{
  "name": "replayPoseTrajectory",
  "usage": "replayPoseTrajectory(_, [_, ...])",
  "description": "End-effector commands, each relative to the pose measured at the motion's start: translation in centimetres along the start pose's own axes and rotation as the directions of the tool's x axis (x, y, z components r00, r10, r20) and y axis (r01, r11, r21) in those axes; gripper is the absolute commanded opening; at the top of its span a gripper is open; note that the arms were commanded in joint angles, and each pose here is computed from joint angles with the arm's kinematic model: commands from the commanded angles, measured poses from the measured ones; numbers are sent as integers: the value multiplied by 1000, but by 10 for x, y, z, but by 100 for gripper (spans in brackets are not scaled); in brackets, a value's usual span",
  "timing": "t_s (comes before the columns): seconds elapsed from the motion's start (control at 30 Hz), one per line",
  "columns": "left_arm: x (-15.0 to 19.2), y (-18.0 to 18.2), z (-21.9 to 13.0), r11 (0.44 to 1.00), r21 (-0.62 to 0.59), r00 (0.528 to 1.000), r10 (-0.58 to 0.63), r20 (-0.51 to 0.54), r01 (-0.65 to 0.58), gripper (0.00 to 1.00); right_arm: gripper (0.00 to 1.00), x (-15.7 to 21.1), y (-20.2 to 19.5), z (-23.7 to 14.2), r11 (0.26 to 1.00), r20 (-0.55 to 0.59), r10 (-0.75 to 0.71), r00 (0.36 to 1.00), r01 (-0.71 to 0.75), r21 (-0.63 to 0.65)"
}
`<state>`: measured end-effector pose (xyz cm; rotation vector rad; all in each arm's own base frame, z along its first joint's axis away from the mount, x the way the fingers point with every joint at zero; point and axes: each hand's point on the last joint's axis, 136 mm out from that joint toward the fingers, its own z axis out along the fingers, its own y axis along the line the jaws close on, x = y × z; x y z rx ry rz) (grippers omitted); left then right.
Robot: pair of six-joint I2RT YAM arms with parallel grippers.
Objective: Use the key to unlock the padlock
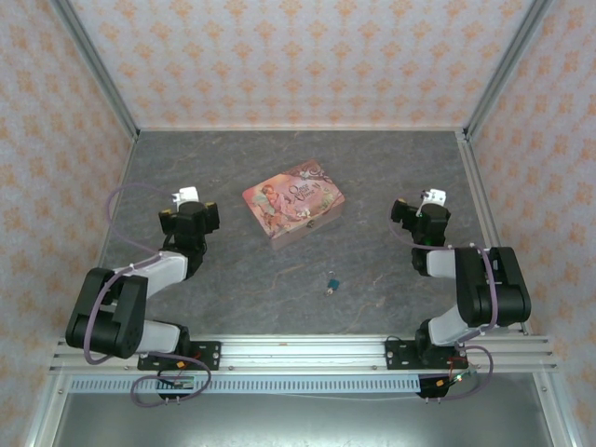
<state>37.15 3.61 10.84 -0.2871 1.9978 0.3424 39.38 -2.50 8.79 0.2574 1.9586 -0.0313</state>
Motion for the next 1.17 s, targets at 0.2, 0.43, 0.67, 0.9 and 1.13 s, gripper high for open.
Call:
replayPoseTrajectory(0.2, [4, 7, 16, 995, 49, 993, -86, 79, 82, 100, 99, 0, 1, 1, 1000, -4, 12, 1000, -12, -6])
replayPoseTrajectory(0.43, [4, 4, 19, 996, 55, 995, -72, 70, 68, 100, 99, 0, 1, 1, 1000, -2, 10, 1000, -10, -6])
replayPoseTrajectory(0.67, [3, -4, 19, 998, 61, 998, -27, 61, 24, 100, 99, -1, 1, 1, 1000, -2, 11, 1000, -11, -5])
replayPoseTrajectory(0.9, [3, -8, 19, 996, 84, 998, -18, 55, 13, 100, 99, 0, 0, 1, 1000, -5, 8, 1000, -8, -2])
replayPoseTrajectory(1.13, [3, -8, 19, 996, 84, 998, -18, 55, 13, 100, 99, 0, 1, 1, 1000, -5, 7, 1000, -7, -4])
